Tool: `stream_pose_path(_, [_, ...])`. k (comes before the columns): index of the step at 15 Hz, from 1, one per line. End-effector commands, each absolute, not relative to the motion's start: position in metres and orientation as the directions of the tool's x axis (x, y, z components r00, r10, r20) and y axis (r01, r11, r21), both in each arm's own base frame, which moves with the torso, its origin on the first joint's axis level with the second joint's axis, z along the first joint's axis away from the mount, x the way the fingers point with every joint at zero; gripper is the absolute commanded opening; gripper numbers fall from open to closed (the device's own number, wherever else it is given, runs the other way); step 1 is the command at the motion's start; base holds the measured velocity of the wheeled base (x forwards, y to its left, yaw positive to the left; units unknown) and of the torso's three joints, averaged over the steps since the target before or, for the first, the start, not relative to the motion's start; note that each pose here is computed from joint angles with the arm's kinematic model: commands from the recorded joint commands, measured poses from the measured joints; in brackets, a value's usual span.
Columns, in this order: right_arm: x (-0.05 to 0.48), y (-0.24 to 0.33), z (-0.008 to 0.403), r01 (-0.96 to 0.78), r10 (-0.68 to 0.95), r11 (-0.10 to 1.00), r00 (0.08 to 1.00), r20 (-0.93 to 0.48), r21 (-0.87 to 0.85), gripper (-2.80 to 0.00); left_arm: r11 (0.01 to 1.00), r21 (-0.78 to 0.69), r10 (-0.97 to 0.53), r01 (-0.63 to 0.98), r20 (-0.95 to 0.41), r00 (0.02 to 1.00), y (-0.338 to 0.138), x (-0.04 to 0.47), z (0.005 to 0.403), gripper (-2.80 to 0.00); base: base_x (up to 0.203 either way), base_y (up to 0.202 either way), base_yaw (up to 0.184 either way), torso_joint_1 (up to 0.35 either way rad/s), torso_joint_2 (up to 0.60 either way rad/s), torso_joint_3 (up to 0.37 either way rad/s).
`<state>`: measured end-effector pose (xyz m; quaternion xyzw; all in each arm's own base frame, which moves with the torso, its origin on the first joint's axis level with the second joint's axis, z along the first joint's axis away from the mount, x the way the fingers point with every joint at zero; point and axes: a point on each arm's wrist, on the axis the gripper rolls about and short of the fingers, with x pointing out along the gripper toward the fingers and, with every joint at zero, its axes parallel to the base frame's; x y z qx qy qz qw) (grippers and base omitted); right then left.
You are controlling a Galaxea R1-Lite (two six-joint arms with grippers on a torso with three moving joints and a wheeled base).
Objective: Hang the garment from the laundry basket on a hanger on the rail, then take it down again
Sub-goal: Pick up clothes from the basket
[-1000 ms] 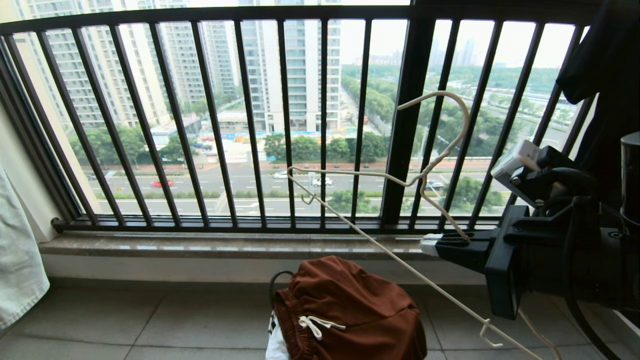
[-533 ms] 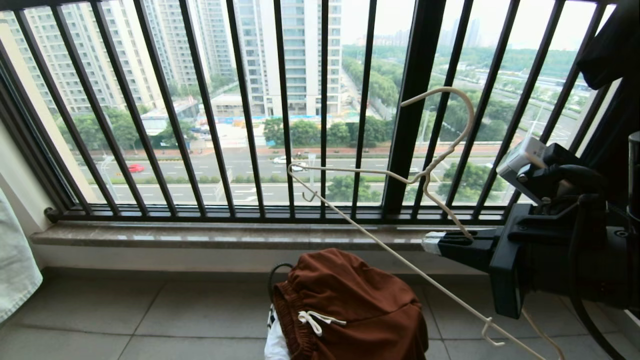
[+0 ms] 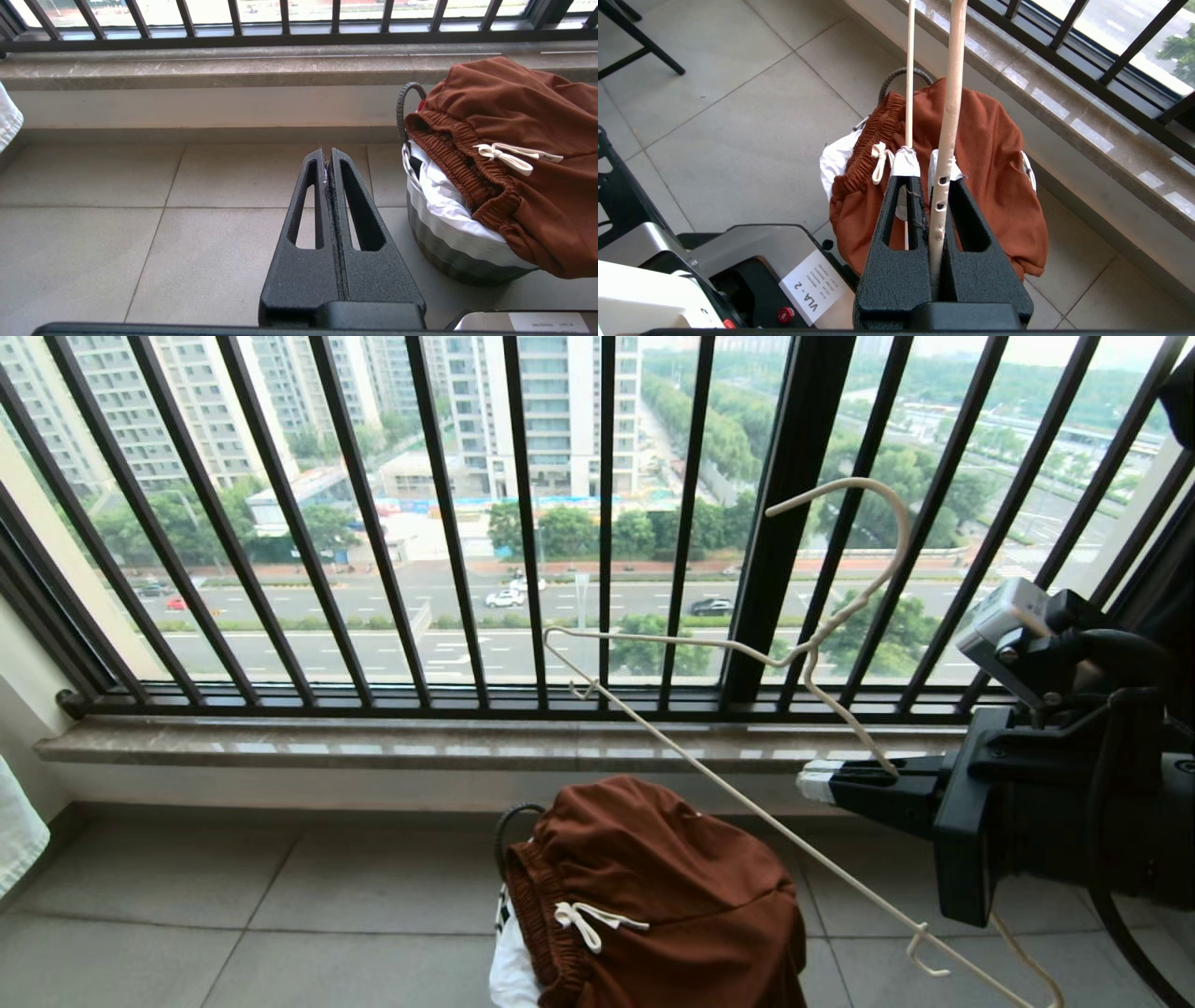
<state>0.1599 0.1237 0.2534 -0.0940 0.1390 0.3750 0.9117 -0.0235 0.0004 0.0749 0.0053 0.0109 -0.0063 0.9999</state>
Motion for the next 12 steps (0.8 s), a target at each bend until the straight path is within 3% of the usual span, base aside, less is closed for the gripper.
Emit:
stream_pose_path(1, [0.159, 0.1231, 0.2545, -0.711, 0.66, 0.7, 0.68, -0.319, -0.068, -2.8, 1.0, 0.011, -0.012, 0.013, -0.025, 1.0, 0.0004, -0.0234, 0.0748, -2.8, 0.0, 0.0, 0.0, -0.002, 0.01, -0.198])
stream_pose_path(12, [0.1562, 0.121, 0.2581, -0.71, 0.663, 0.7, 0.684, -0.303, -0.071, -2.8, 1.0, 0.011, -0.012, 0.013, -0.025, 1.0, 0.0004, -0.0235, 0.075, -2.8, 0.0, 0.0, 0.0, 0.003, 0.0, -0.199])
